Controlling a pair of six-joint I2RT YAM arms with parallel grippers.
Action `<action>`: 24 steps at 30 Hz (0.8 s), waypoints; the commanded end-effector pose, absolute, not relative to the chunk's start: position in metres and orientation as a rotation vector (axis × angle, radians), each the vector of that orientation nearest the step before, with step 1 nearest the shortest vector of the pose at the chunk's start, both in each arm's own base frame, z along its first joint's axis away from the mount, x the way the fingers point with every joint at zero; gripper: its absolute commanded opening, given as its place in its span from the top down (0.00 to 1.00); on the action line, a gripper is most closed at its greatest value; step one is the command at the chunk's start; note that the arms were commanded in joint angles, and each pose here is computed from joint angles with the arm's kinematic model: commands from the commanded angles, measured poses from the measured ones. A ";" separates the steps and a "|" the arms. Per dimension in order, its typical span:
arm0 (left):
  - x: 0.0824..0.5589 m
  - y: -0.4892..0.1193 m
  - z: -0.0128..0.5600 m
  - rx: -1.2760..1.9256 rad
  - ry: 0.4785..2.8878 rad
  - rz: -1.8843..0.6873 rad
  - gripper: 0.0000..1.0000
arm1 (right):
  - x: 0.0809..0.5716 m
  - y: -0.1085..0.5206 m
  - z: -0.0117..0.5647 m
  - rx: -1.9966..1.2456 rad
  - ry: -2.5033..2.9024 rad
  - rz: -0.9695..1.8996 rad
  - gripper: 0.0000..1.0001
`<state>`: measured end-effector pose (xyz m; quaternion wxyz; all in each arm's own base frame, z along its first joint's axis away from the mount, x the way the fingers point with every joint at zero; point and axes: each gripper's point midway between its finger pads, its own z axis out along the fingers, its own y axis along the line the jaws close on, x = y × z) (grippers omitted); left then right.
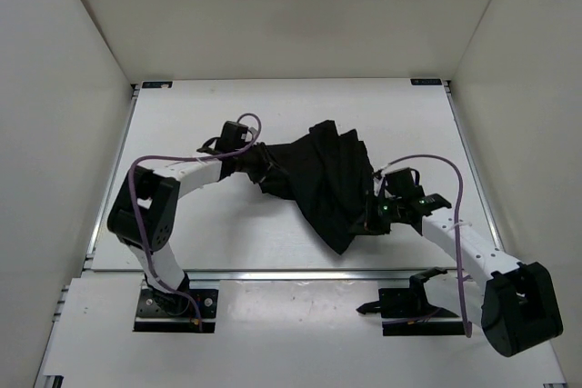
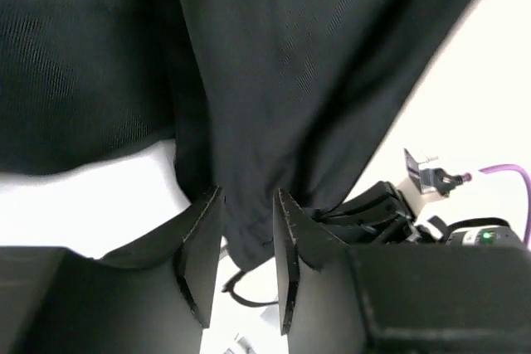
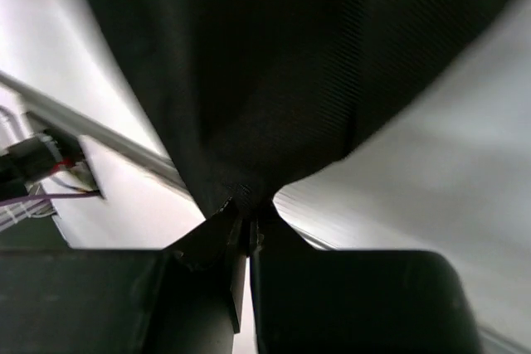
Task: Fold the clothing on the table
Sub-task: Flatten the skirt out
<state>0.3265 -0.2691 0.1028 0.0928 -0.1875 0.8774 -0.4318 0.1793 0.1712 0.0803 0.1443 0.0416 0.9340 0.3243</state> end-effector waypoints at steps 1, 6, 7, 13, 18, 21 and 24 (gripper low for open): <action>0.341 -0.285 0.115 -0.437 2.550 -1.273 0.58 | 0.182 0.163 0.076 0.193 2.645 0.935 1.00; 0.349 -0.268 0.090 -0.553 2.567 -1.201 0.43 | 0.179 0.160 0.071 0.184 2.654 0.940 1.00; 0.352 -0.269 0.087 -0.553 2.556 -1.206 0.44 | 0.176 0.160 0.070 0.180 2.663 0.942 1.00; 0.379 -0.261 0.077 -0.542 2.555 -1.107 0.46 | 0.172 0.163 0.064 0.167 2.678 0.959 1.00; 0.405 -0.264 0.073 -0.492 2.521 -1.070 0.43 | 0.175 0.162 0.069 0.162 2.663 0.973 1.00; 0.413 -0.274 0.062 -0.443 2.510 -1.094 0.41 | 0.175 0.161 0.067 0.156 2.666 0.969 1.00; 0.411 -0.286 0.054 -0.378 2.536 -1.140 0.41 | 0.175 0.160 0.068 0.150 2.664 0.978 1.00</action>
